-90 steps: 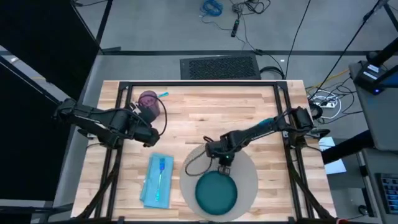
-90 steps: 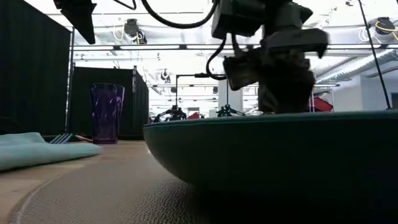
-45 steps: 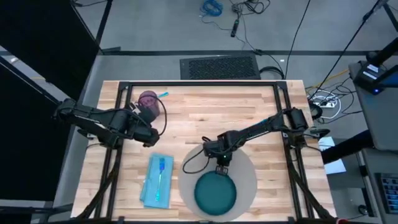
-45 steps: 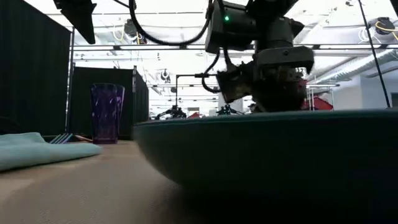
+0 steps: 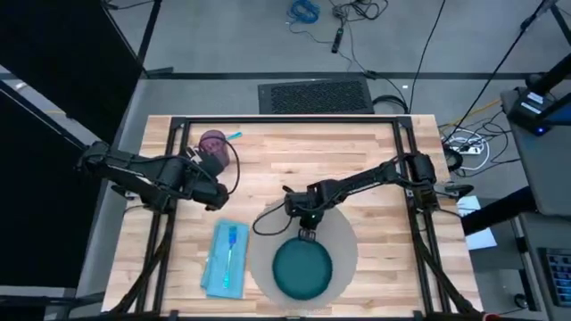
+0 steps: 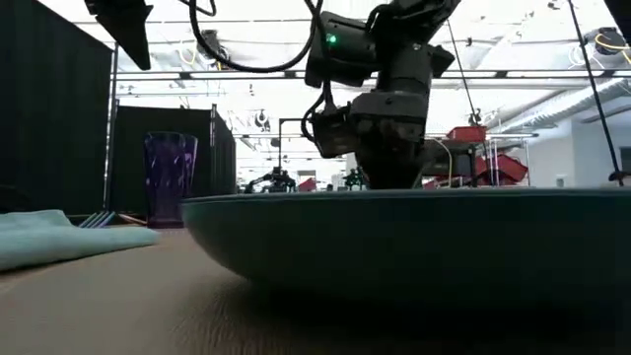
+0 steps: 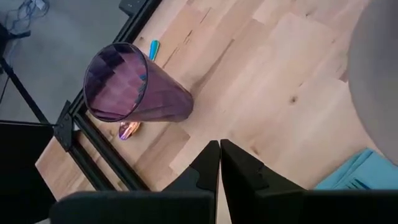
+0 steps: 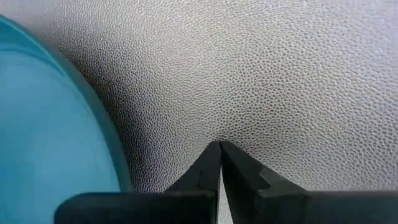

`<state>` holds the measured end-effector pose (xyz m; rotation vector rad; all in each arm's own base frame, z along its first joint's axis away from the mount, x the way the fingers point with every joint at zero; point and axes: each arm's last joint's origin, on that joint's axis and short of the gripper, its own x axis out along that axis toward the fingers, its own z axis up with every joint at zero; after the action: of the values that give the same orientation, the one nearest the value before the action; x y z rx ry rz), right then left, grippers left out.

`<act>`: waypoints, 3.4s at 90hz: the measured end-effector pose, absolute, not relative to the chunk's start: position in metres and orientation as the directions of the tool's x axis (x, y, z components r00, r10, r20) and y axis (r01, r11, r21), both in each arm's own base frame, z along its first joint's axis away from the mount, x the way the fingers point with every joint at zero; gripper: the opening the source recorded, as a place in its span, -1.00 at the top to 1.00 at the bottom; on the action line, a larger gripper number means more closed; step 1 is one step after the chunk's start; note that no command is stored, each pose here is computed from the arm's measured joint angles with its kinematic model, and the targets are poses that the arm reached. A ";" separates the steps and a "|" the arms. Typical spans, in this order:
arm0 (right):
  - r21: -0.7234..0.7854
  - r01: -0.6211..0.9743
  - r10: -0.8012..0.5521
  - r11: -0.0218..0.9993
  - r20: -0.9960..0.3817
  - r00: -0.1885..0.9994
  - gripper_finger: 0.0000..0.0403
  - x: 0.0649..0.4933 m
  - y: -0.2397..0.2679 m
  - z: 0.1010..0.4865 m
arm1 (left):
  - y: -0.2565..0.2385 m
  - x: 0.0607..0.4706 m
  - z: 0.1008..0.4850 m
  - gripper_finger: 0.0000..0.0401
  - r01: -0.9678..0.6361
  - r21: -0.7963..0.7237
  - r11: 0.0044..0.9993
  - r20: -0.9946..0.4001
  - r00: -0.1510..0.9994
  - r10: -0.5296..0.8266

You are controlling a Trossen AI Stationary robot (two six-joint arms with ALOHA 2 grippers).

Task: Set table place
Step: Adjust the gray mat on the table, then move the blue knife from the top of the gray mat

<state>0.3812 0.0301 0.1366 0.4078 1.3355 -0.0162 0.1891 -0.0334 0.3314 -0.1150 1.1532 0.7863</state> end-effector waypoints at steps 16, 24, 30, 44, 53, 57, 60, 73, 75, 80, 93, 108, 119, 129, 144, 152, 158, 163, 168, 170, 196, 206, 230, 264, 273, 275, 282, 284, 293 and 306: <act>0.274 0.238 0.217 0.932 -0.946 0.242 1.00 0.382 0.027 0.138 | -0.034 0.189 0.331 1.00 -0.606 0.302 0.735 -0.850 0.177 0.496; 0.259 0.233 0.209 0.937 -0.953 0.220 1.00 0.384 0.026 0.144 | -0.034 0.189 0.331 1.00 -0.606 0.303 0.736 -0.850 0.177 0.496; 0.252 0.218 0.205 0.943 -0.954 0.220 1.00 0.389 0.026 0.154 | -0.034 0.189 0.331 1.00 -0.606 0.303 0.736 -0.850 0.177 0.496; 0.262 0.183 0.214 0.948 -0.946 0.245 1.00 0.400 0.028 0.183 | -0.034 0.189 0.331 1.00 -0.606 0.303 0.736 -0.850 0.177 0.496; 0.256 0.158 0.215 0.954 -0.947 0.237 1.00 0.403 0.032 0.199 | -0.034 0.189 0.331 1.00 -0.606 0.303 0.736 -0.850 0.177 0.496; 0.222 0.158 0.188 0.962 -0.960 0.206 1.00 0.400 0.032 0.204 | -0.034 0.189 0.331 1.00 -0.605 0.303 0.736 -0.850 0.176 0.496; 0.176 0.164 0.148 0.971 -0.975 0.167 1.00 0.397 0.032 0.206 | -0.034 0.189 0.331 1.00 -0.605 0.304 0.736 -0.850 0.176 0.496; 0.038 0.208 0.035 0.977 -0.999 0.017 1.00 0.380 0.013 0.201 | -0.035 0.189 0.331 1.00 -0.602 0.304 0.738 -0.850 0.178 0.495; 0.034 0.217 0.032 0.975 -0.999 0.014 1.00 0.377 0.009 0.200 | -0.035 0.189 0.331 1.00 -0.600 0.304 0.740 -0.850 0.180 0.495; 0.026 0.245 0.023 0.969 -1.000 0.017 1.00 0.369 -0.002 0.196 | -0.037 0.188 0.331 1.00 -0.594 0.304 0.744 -0.850 0.183 0.494; 0.058 0.377 0.017 0.924 -0.994 0.109 1.00 0.334 -0.035 0.197 | -0.041 0.188 0.331 1.00 -0.580 0.304 0.756 -0.850 0.194 0.491; 0.121 0.637 -0.038 0.761 -0.972 0.231 1.00 0.272 -0.072 0.190 | -0.041 0.187 0.331 1.00 -0.575 0.306 0.759 -0.849 0.196 0.491; 0.214 0.764 -0.096 0.608 -0.936 0.339 1.00 0.240 -0.083 0.178 | -0.041 0.188 0.332 1.00 -0.573 0.321 0.754 -0.836 0.202 0.510; 0.256 0.787 -0.117 0.562 -0.916 0.383 0.99 0.229 -0.085 0.167 | -0.041 0.190 0.332 1.00 -0.570 0.315 0.759 -0.831 0.221 0.510; 0.230 0.792 -0.110 0.566 -0.931 0.349 0.84 0.226 -0.085 0.160 | -0.042 0.194 0.332 1.00 -0.573 0.278 0.771 -0.832 0.257 0.491; 0.234 0.789 -0.110 0.568 -0.929 0.354 0.68 0.226 -0.084 0.161 | -0.043 0.194 0.332 1.00 -0.573 0.265 0.776 -0.840 0.257 0.477; 0.241 0.799 -0.098 0.552 -0.932 0.348 0.56 0.226 -0.084 0.160 | -0.043 0.194 0.332 1.00 -0.573 0.263 0.776 -0.841 0.257 0.475; 0.245 0.815 -0.071 0.524 -0.942 0.329 0.47 0.223 -0.082 0.159 | -0.043 0.194 0.332 1.00 -0.573 0.263 0.776 -0.841 0.257 0.475; 0.233 0.827 -0.052 0.511 -0.953 0.300 0.41 0.220 -0.081 0.158 | -0.043 0.194 0.332 1.00 -0.573 0.263 0.776 -0.842 0.257 0.475; 0.223 0.830 -0.052 0.512 -0.956 0.289 0.39 0.220 -0.080 0.158 | -0.043 0.194 0.332 1.00 -0.573 0.263 0.776 -0.842 0.257 0.475; 0.145 0.850 -0.129 0.506 -0.962 0.241 0.44 0.220 -0.074 0.157 | -0.043 0.194 0.332 1.00 -0.573 0.259 0.778 -0.844 0.257 0.471; 0.140 0.850 -0.140 0.507 -0.960 0.241 0.59 0.220 -0.074 0.158 | -0.043 0.194 0.332 1.00 -0.573 0.259 0.778 -0.844 0.257 0.470; 0.134 0.828 -0.147 0.545 -0.957 0.251 0.99 0.221 -0.075 0.158 | -0.043 0.194 0.332 1.00 -0.573 0.257 0.778 -0.844 0.259 0.470; 0.092 0.820 -0.141 0.564 -0.969 0.205 1.00 0.225 -0.068 0.148 | -0.048 0.194 0.332 1.00 -0.561 0.249 0.789 -0.843 0.276 0.462; 0.085 0.821 -0.136 0.564 -0.971 0.194 1.00 0.225 -0.067 0.146 | -0.050 0.194 0.332 1.00 -0.557 0.243 0.794 -0.842 0.284 0.458; 0.086 0.822 -0.136 0.563 -0.971 0.195 1.00 0.226 -0.067 0.146 | -0.050 0.194 0.332 1.00 -0.555 0.241 0.796 -0.842 0.288 0.456; 0.084 0.823 -0.133 0.561 -0.973 0.190 1.00 0.226 -0.067 0.145 | -0.052 0.195 0.332 1.00 -0.551 0.233 0.801 -0.841 0.300 0.451; 0.083 0.824 -0.133 0.561 -0.973 0.189 1.00 0.226 -0.067 0.145 | -0.053 0.195 0.333 1.00 -0.550 0.232 0.803 -0.840 0.302 0.450; 0.073 0.825 -0.127 0.560 -0.977 0.172 1.00 0.227 -0.067 0.141 | -0.055 0.194 0.333 1.00 -0.542 0.229 0.808 -0.840 0.309 0.446; 0.069 0.819 -0.119 0.569 -0.979 0.165 1.00 0.228 -0.065 0.139 | -0.059 0.195 0.333 1.00 -0.533 0.212 0.820 -0.837 0.334 0.433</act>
<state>0.2282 -0.0647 0.1386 0.7097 1.2298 -0.7547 0.1953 -0.0592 0.3329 -0.1067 1.0559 0.6318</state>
